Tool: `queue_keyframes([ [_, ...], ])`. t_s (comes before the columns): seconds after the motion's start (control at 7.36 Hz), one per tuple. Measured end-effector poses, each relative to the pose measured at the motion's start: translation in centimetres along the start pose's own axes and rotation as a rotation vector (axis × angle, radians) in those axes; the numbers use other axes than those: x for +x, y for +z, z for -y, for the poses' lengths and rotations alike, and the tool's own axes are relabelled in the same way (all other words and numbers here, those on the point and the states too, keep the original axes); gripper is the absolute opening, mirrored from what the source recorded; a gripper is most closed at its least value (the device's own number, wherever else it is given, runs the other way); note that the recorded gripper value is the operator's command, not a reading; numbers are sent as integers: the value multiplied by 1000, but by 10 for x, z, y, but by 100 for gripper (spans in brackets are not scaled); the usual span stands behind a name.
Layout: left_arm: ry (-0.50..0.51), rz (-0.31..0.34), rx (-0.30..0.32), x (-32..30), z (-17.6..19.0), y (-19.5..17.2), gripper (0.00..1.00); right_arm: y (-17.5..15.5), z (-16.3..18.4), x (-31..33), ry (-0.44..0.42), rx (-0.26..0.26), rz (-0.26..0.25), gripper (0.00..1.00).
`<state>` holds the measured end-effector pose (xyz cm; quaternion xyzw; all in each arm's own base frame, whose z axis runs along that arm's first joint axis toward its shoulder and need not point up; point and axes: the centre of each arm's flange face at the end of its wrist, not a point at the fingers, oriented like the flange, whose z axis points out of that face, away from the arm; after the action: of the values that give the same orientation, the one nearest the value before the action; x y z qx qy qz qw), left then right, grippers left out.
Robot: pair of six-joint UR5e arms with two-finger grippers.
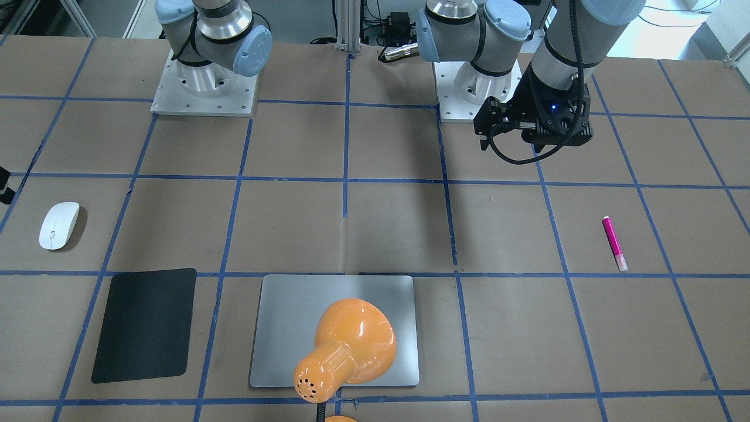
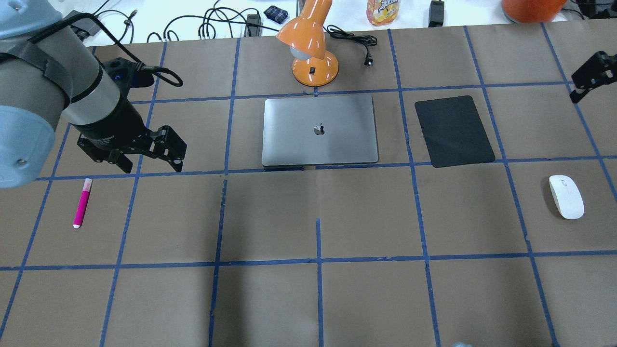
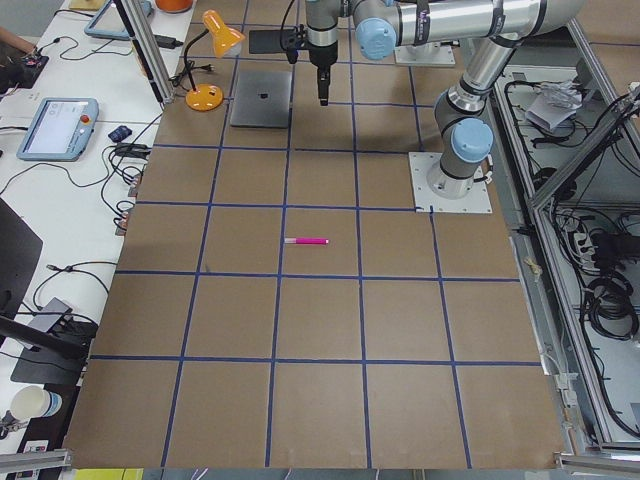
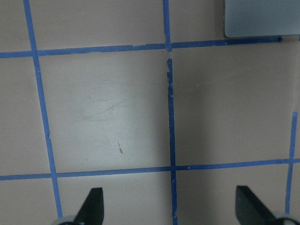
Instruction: Place pen and mouse around notebook
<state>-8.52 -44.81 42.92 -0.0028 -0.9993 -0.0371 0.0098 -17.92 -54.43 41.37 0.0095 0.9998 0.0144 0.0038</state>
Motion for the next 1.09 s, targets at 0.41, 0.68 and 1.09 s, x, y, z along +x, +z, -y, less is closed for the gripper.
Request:
queue_keyframes([
  [0.41, -167, -35, -38, -112, 10, 21, 100, 98, -25, 41, 9, -43, -26, 97],
  [0.68, -177, -54, -30, -194, 11, 36, 100, 156, -36, 45, 17, -29, -37, 97],
  [1.09, -128, -31, 24, -261, 29, 70, 100, 207, -45, 44, 9, -48, -19, 98],
])
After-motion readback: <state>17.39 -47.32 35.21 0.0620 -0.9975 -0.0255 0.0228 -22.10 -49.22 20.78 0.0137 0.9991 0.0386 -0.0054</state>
